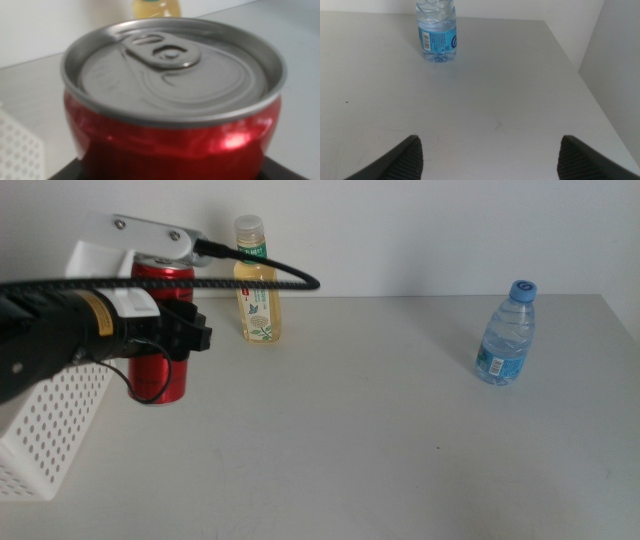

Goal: Use arms to grab the bottles and put them into the dustbin to the left of the table.

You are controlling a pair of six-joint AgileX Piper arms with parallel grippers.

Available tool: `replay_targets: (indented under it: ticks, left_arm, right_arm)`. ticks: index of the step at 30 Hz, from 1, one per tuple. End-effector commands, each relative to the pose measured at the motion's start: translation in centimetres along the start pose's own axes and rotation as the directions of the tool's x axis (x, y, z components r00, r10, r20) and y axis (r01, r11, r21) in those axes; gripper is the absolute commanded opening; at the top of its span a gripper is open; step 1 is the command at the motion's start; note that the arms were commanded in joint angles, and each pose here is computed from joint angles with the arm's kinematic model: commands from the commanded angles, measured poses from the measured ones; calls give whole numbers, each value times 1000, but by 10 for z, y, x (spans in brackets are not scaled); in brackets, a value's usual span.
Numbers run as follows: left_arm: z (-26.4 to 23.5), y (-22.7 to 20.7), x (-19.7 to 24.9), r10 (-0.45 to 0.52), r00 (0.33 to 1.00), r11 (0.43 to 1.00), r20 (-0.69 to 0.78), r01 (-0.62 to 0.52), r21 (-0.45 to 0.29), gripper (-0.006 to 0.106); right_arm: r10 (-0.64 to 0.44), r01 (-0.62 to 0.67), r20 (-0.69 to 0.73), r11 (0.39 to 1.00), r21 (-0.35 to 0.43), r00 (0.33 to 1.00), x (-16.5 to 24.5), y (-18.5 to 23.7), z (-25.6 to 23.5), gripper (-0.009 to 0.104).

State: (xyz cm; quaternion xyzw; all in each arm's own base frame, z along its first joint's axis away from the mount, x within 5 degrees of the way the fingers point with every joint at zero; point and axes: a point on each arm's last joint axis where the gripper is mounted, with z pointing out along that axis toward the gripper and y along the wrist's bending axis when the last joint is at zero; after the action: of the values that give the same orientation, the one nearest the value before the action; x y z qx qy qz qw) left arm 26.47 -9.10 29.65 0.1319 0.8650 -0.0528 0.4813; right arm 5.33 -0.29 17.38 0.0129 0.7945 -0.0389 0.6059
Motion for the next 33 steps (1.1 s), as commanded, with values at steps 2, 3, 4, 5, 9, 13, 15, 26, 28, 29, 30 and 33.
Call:
replay_targets:
  ticks: [2,3,4,5,9,13,15,26,28,29,30,33]
  left_arm:
    - [-30,6,-37,0,1000,999,20,1,-32,-2]
    - [-34,8,-41,11,1000,999,-11,-11,-33,-2]
    - [-38,11,-46,9,1000,1000,-28,-10,-28,-2]
    - [-41,15,-51,29,998,999,-48,-30,-25,-2]
    - [-50,36,-61,24,992,1000,-126,-27,-16,-2]
    - [-56,63,-68,-3,982,996,-189,-14,-84,-2]
    - [-59,79,-72,-32,976,992,-215,5,-126,-2]
    - [-46,153,-86,-170,909,965,-381,75,-250,-2]
    - [-44,164,-87,-191,894,961,-406,86,-263,-2]
    - [-42,167,-87,-202,886,959,-418,92,-267,-2]
    - [-40,173,-87,-208,880,957,-427,94,-273,-2]
    - [-33,187,-83,-229,861,952,-453,101,-290,-2]
  right_arm:
    - [-12,11,101,1000,14,995,-10,-1,-3,94]
    - [-12,11,101,1000,14,995,-10,-1,-3,94]
    - [-12,11,101,1000,14,995,-10,-1,-3,94]
    - [-12,11,101,1000,14,995,-10,-1,-3,94]
    - [-12,11,101,1000,14,995,-10,-1,-3,94]
    - [-12,11,101,1000,14,995,-10,-1,-3,94]
    - [-12,11,101,1000,14,995,-10,-1,-3,94]
    - [-12,11,101,1000,14,995,-10,-1,-3,94]
    - [-12,11,101,1000,14,995,-10,-1,-3,94]
    - [-12,11,101,1000,14,995,-10,-1,-3,94]
    - [-12,11,101,1000,14,995,-10,-1,-3,94]
    - [-12,11,101,1000,14,995,-10,-1,-3,94]
